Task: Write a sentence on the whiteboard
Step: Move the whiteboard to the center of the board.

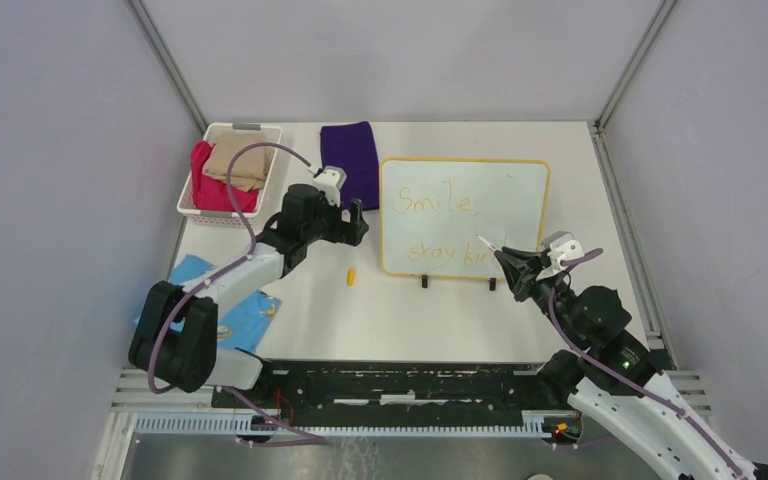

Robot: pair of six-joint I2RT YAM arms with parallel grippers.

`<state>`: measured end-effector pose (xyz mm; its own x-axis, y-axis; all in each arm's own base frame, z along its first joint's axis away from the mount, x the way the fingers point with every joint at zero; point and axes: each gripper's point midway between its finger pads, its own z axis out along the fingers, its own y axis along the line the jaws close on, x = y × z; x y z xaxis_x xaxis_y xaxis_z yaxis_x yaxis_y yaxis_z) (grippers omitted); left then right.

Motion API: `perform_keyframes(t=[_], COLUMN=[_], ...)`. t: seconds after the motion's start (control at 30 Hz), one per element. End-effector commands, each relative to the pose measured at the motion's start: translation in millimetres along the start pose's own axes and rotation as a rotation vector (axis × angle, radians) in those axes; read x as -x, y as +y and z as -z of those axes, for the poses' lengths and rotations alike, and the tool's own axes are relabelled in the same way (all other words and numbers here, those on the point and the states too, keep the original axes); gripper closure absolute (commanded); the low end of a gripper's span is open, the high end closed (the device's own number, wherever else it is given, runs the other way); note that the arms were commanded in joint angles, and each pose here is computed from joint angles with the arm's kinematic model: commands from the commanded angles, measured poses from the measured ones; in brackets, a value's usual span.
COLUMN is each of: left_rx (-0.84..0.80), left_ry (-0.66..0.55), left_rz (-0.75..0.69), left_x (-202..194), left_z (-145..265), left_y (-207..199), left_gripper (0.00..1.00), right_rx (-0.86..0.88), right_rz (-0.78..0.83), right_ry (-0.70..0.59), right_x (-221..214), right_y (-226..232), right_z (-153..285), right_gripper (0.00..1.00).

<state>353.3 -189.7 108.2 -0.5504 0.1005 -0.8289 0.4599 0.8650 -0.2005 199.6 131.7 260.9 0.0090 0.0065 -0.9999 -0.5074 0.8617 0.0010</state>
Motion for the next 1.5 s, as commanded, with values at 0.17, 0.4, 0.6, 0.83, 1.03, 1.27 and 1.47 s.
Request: perform_keyframes(t=[0.17, 0.4, 0.6, 0.83, 1.03, 1.27, 1.47], left_rx=[0.345, 0.363, 0.241, 0.098, -0.099, -0.23, -0.25], left_ry=[-0.428, -0.604, -0.516, -0.324, -0.211, -0.073, -0.049], left_rz=[0.211, 0.338, 0.343, 0.204, 0.061, 0.021, 0.034], left_x=[104, 103, 95, 57, 26, -4, -7], left_z=[102, 157, 144, 116, 98, 73, 61], left_y=[38, 39, 1, -66, -121, -159, -166], left_gripper=[0.0, 0.02, 0.0, 0.0, 0.0, 0.08, 0.15], right_rx=[0.005, -0.027, -0.036, -0.059, -0.021, 0.043, 0.02], right_rz=[0.023, 0.017, -0.037, -0.098, -0.12, -0.102, -0.043], right_ry=[-0.085, -0.119, -0.086, -0.064, -0.035, -0.047, -0.081], right_x=[28, 35, 26, 21, 15, 16, 32], right_y=[1, -2, 1, -1, 6, 14, 7], right_z=[-9, -20, -33, -34, -27, -16, -15], right_gripper=[1.0, 1.0, 1.0, 1.0, 1.0, 1.0, 1.0])
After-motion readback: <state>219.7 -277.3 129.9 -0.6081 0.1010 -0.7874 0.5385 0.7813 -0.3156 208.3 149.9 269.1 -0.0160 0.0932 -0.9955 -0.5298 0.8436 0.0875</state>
